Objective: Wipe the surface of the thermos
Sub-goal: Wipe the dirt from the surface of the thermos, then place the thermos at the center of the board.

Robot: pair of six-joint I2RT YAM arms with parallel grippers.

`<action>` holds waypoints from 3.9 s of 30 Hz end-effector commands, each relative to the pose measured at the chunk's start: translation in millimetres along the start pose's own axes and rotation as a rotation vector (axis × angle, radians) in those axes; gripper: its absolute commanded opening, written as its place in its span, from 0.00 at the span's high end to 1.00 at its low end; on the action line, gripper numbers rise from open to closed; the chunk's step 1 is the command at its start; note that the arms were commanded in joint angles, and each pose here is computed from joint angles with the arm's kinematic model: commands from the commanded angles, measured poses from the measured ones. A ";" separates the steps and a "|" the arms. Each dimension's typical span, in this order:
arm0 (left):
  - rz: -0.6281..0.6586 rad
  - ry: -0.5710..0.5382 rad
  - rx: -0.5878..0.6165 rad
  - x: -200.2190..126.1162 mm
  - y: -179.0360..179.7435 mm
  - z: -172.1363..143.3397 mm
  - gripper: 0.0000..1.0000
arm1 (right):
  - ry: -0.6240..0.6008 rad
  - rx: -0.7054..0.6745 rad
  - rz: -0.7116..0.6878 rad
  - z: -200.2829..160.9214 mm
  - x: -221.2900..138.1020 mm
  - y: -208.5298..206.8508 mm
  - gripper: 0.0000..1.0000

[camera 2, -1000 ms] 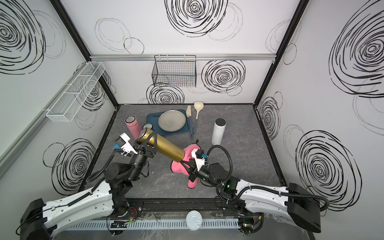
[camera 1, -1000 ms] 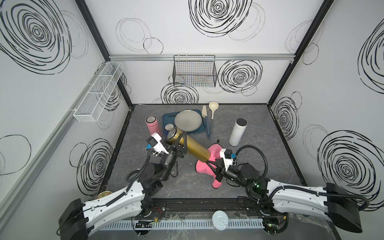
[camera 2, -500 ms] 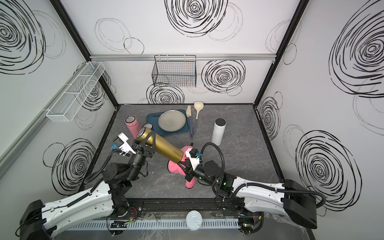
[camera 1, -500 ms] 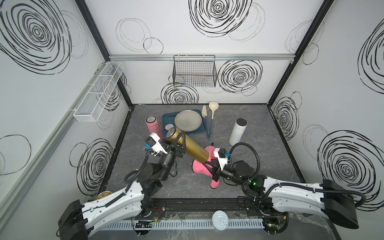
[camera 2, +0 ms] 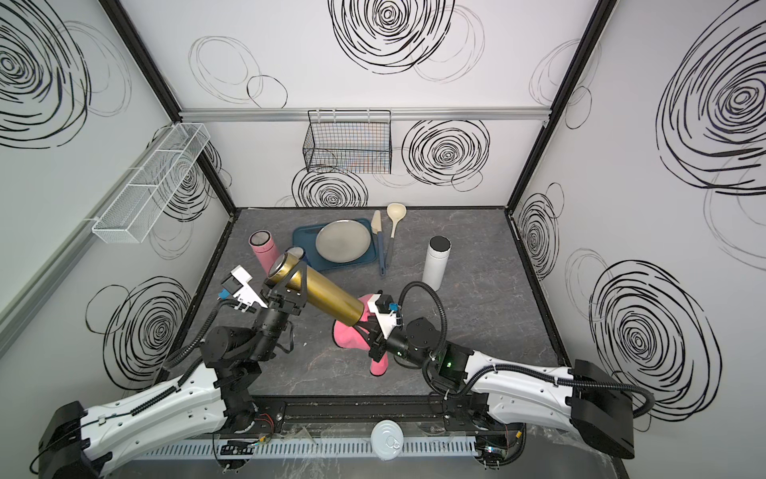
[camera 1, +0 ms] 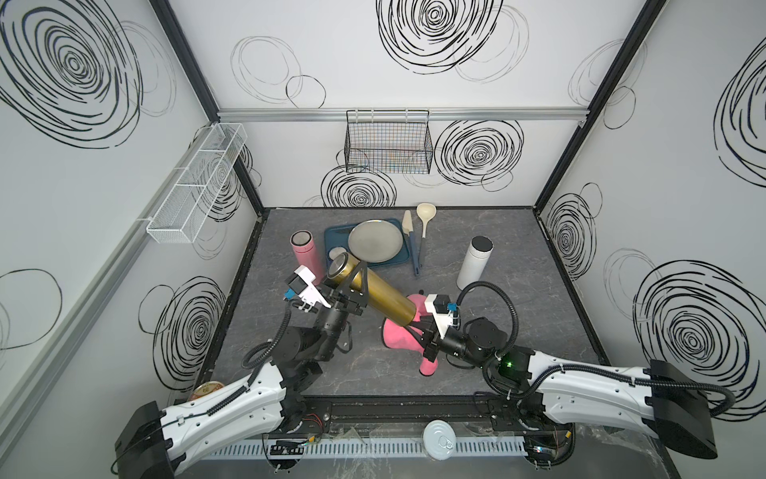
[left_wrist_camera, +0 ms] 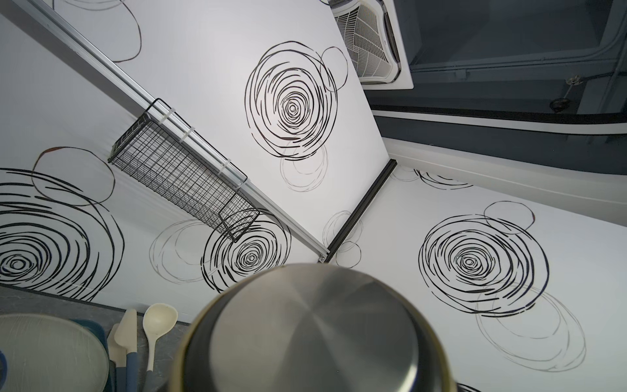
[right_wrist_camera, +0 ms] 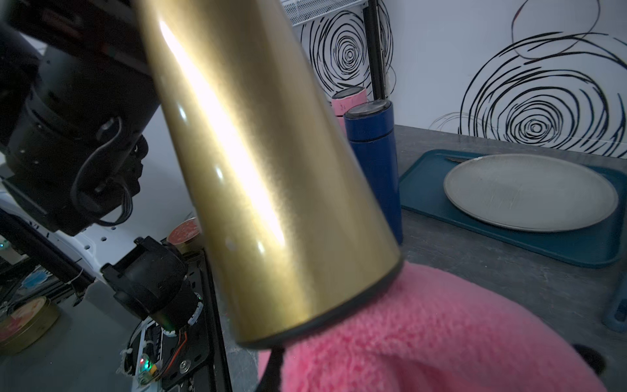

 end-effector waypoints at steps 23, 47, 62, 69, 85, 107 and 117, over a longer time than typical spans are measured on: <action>-0.033 -0.053 -0.032 0.7 -3.1 9.9 1.00 | -0.138 0.043 0.104 39.9 -17.4 -0.1 1.00; -0.047 -0.043 -0.031 3.3 -4.7 8.1 1.00 | -0.151 0.075 0.060 38.8 -17.8 -8.2 1.00; -0.038 -0.036 -0.020 5.9 -3.8 5.2 1.00 | -0.187 0.097 0.047 40.0 -25.0 -9.6 1.00; -0.024 -0.027 0.007 9.5 -3.5 2.6 1.00 | -0.114 0.001 0.090 35.0 -9.9 19.4 1.00; 0.273 0.084 0.585 49.7 51.8 -40.9 1.00 | -0.258 0.227 -0.711 21.0 -88.9 -76.5 1.00; 0.214 0.080 0.784 80.1 98.2 -127.1 1.00 | -0.544 0.322 -1.415 -6.7 -185.0 -120.5 1.00; 0.245 0.051 0.802 79.0 118.2 -137.3 1.00 | -0.591 0.363 -1.581 -20.0 -192.4 -164.4 1.00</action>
Point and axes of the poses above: each gripper's point midway between its finger pads, its own x axis out along the fingers, its own y axis along the line the jaws close on, z = x × y, the point moved 9 cm from there along -x, back along the fingers, and after that the axes turned 6 degrees about x, right-handed, at the moved point
